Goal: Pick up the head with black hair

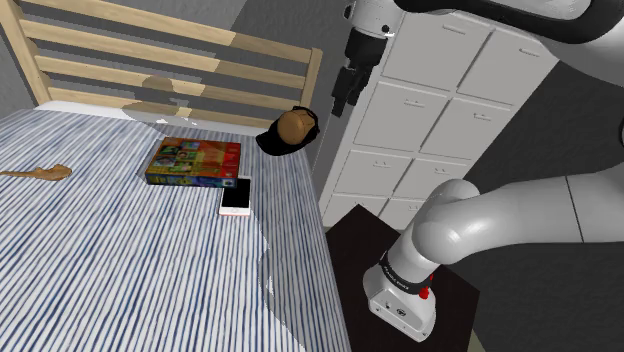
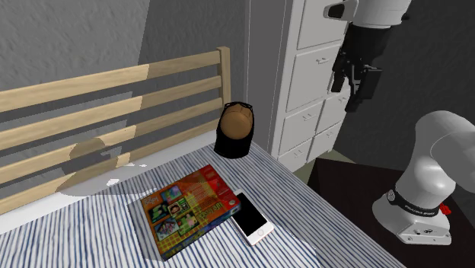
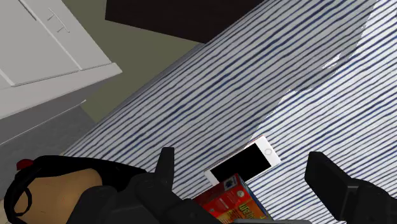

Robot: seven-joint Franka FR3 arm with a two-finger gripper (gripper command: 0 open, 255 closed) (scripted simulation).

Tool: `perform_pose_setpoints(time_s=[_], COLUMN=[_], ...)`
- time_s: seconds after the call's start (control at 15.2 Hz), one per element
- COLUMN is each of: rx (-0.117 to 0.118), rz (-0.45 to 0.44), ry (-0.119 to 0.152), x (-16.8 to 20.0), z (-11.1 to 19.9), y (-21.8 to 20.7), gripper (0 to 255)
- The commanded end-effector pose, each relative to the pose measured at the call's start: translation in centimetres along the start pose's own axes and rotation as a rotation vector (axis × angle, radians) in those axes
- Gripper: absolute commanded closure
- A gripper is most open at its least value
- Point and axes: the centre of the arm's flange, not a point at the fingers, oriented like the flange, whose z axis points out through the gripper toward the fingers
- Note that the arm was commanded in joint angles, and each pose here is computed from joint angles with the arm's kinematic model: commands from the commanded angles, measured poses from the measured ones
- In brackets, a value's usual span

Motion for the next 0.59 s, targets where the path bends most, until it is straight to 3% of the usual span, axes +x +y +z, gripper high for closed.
perform_pose_setpoints(time_s=[0.0, 0.53], rx=[0.0, -0.172], rz=[0.0, -0.276], ry=[0.0, 0.171], x=[0.0, -1.9], z=[0.0, 10.1], y=[0.0, 1.8], gripper=[0, 0])
